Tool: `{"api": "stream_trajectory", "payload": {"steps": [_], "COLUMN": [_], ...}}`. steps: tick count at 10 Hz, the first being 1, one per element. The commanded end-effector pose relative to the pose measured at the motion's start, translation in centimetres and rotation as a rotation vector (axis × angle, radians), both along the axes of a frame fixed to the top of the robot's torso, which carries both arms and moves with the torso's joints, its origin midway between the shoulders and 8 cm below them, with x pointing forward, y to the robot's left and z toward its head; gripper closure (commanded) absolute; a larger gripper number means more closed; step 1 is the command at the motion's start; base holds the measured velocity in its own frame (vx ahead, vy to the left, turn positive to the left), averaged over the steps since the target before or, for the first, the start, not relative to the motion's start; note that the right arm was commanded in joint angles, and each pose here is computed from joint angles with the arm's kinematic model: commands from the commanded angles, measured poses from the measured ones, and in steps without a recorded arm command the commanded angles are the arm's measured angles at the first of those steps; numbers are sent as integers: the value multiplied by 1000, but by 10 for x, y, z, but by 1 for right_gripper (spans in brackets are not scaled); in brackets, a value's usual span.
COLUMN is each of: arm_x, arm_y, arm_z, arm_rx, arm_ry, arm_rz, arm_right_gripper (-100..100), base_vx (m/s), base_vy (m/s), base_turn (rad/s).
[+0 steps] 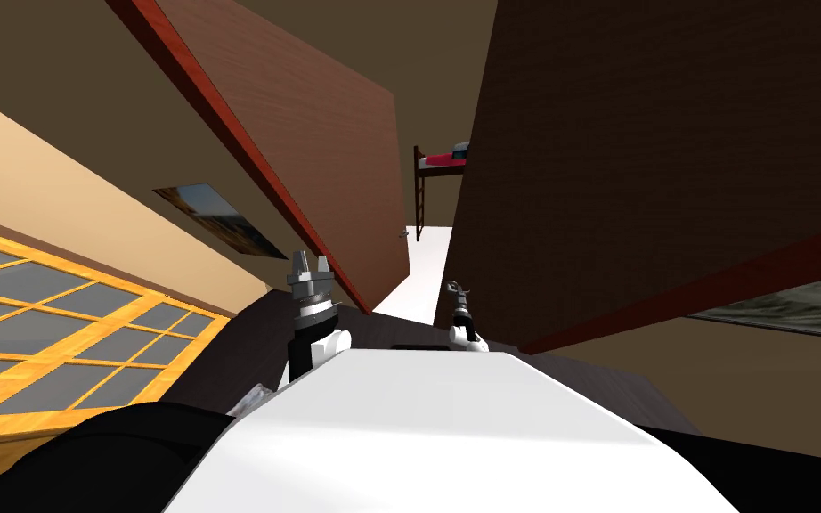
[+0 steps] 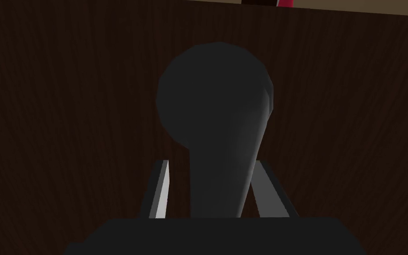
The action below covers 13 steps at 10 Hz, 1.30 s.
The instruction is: Push the door open
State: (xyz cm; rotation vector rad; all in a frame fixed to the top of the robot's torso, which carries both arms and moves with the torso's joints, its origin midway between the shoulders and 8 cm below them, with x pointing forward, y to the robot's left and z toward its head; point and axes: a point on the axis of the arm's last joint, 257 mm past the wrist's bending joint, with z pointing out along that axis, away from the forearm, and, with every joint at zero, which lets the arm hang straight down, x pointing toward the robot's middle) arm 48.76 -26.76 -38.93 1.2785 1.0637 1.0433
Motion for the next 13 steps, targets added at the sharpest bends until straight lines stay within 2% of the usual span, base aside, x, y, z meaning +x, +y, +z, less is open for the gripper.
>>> {"api": "stream_trajectory", "payload": {"steps": [1, 5, 6, 9, 11, 12, 13], "arm_x": [0, 0, 1, -1, -1, -3, -1], "arm_y": [0, 0, -16, -34, -34, -50, -50], "arm_z": [0, 0, 2, 4, 4, 5, 9], "arm_rx": [-1, -1, -13, -24, -24, -33, -33], "arm_ry": [1, 1, -3, -4, -4, -5, -16], "arm_rz": [0, 0, -21, -48, -48, -76, -76], "arm_right_gripper": [100, 100, 100, 100, 100, 100, 100], "base_vx": [-24, -3, 121, 167, 105, 137, 151], "base_vy": [5, 0, 16, 25, 6, 6, 22], "base_turn": [3, 2, -16, -29, -7, -9, -53]}}
